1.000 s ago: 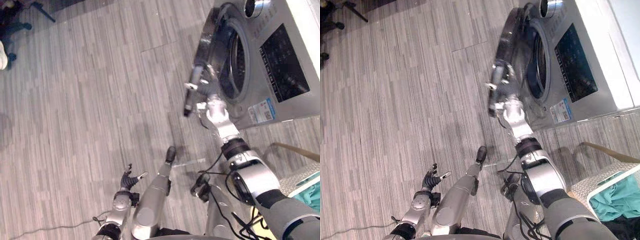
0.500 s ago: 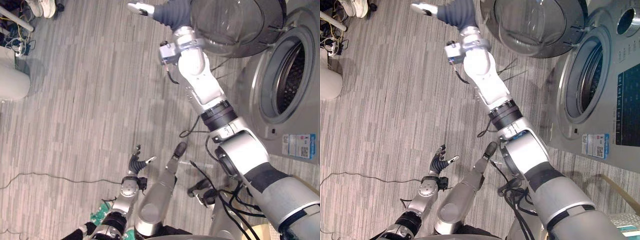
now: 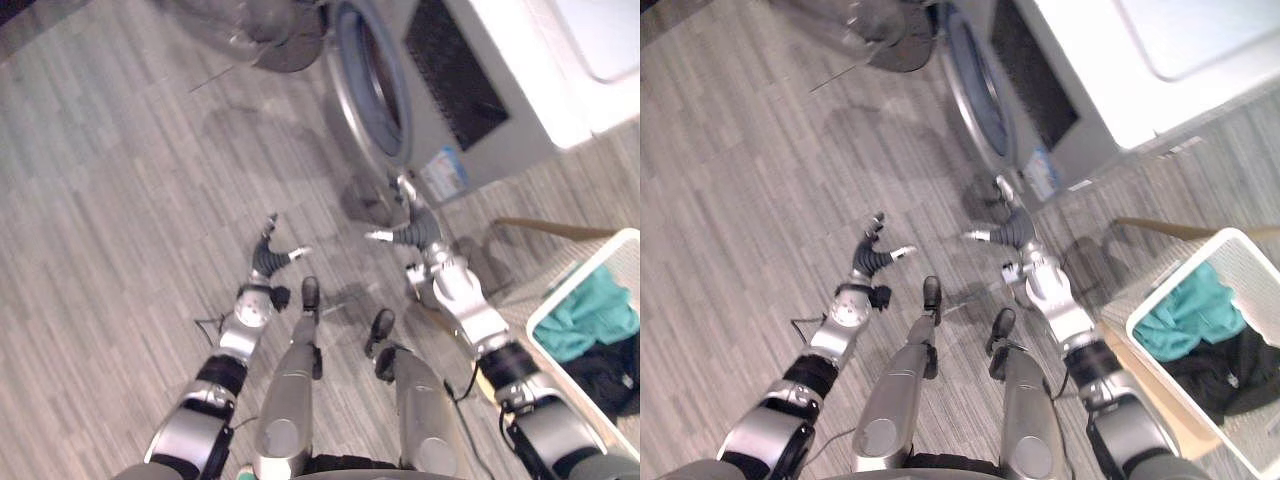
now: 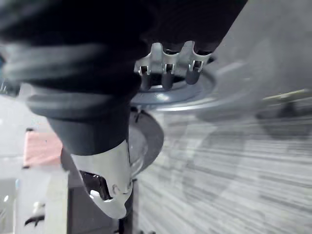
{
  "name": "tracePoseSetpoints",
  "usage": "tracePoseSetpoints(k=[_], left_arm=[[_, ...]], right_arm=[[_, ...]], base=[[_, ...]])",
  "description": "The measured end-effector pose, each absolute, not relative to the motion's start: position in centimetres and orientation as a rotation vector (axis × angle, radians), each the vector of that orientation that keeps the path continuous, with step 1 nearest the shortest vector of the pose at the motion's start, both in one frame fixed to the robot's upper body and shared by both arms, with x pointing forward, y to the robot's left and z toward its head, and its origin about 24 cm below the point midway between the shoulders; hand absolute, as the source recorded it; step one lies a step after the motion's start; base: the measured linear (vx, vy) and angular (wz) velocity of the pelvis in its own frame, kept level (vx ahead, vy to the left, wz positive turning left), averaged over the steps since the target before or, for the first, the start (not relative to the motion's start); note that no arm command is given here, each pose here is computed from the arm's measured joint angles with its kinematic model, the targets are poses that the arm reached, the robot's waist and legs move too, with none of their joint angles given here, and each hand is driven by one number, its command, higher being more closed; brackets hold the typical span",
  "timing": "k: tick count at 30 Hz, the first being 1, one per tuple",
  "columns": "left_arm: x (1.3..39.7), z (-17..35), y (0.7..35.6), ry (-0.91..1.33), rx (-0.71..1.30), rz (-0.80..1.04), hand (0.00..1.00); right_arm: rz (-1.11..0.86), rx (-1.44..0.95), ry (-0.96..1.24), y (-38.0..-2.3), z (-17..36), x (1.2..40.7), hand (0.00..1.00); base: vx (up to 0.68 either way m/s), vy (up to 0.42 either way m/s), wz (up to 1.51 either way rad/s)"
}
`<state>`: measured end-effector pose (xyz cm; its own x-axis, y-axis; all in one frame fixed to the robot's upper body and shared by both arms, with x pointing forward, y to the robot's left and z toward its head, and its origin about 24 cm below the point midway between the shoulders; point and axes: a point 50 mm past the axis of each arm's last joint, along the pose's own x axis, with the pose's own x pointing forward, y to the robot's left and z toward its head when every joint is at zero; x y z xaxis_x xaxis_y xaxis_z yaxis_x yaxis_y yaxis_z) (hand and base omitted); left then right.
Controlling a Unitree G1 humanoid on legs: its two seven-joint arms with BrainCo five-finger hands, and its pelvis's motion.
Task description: Pick up the laundry basket with both hands and put the clothes into the washing machine.
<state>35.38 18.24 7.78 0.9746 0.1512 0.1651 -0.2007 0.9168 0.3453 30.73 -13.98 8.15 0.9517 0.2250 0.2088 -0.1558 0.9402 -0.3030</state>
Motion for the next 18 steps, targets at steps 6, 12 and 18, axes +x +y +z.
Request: tracePoseSetpoints(k=[6, 12, 18], left_arm=[[37.9, 15.4, 26.7, -0.193, 0.575, 0.448, 0.0], [37.3, 21.0, 32.4, -0.203, 0.612, 0.658, 0.0], [36.2, 24.1, 34.3, -0.289, 0.516, 0.753, 0.0]], right_arm=[[0.042, -0.228, -0.134, -17.0, 4.9, 28.2, 0.0], [-0.03, -0.121, -0.177, -17.7, 5.4, 27.8, 0.0], [-0.185, 0.011, -0.41, -19.0, 9.8, 25.1, 0.0]], base=[[-0.02, 0.022, -0.39], [-0.01, 0.027, -0.27], [0.0, 0.016, -0.1]])
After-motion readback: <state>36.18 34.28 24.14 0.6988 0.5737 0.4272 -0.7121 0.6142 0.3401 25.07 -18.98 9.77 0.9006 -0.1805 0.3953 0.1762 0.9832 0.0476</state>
